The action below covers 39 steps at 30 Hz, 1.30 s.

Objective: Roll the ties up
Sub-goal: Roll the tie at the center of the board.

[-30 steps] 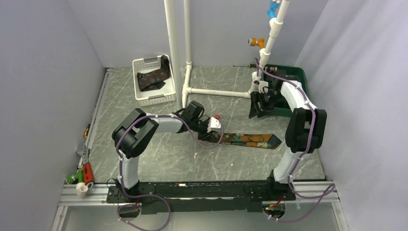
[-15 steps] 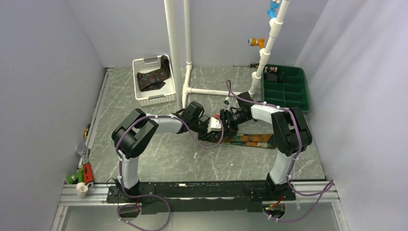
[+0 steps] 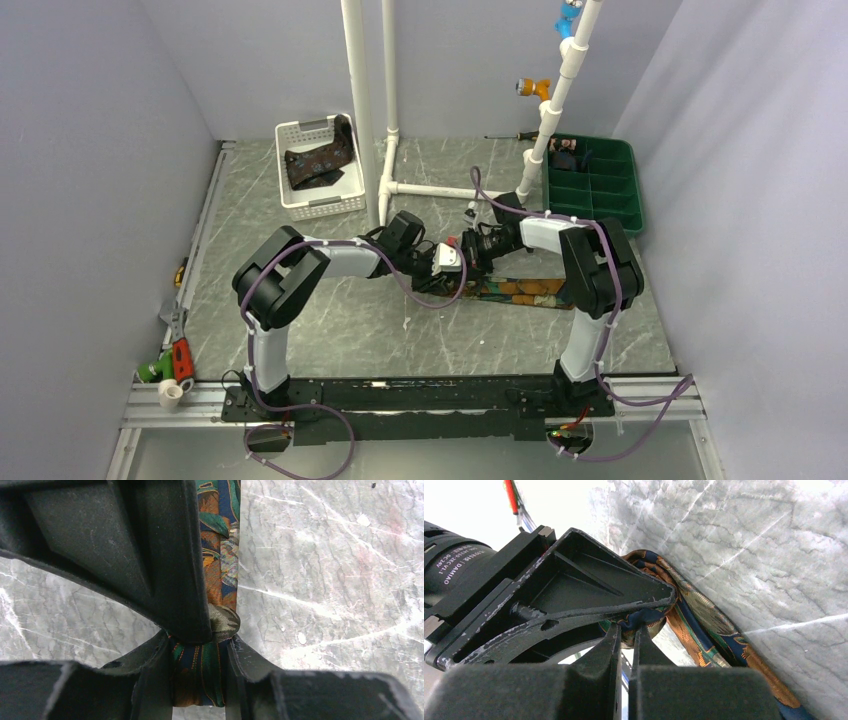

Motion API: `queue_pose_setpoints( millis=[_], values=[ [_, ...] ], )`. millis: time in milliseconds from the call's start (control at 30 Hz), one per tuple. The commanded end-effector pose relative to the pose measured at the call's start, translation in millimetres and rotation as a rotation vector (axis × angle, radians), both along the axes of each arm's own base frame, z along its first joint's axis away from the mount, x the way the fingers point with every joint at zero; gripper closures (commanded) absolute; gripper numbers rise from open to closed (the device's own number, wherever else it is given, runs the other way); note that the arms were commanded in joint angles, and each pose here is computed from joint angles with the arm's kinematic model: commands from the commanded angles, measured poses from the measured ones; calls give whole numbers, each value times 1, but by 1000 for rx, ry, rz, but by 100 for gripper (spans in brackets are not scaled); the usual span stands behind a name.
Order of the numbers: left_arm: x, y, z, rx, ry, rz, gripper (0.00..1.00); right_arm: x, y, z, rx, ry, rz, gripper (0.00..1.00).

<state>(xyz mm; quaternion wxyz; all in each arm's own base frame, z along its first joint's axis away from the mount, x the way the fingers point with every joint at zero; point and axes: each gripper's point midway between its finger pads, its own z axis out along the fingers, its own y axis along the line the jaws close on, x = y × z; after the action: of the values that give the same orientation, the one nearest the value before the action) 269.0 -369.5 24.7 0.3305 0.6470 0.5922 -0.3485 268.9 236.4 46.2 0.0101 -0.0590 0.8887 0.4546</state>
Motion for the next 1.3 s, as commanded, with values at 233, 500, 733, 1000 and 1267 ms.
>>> queue_pose_setpoints(
  millis=[233,500,733,1000,1267],
  values=[
    [-11,20,-4,2,99,79,28,-9,-56,-60,-370,-47,68,100],
    [-2,0,34,-142,94,105,22,-8,-77,-63,-489,-101,87,100],
    [2,-8,33,-185,124,130,22,-2,-90,-71,-578,-116,72,100],
    [6,-27,43,-254,180,127,21,1,-85,-70,-609,-162,111,100],
    [6,-41,30,-253,292,178,30,5,-73,-68,-564,-189,131,100]
  ],
)
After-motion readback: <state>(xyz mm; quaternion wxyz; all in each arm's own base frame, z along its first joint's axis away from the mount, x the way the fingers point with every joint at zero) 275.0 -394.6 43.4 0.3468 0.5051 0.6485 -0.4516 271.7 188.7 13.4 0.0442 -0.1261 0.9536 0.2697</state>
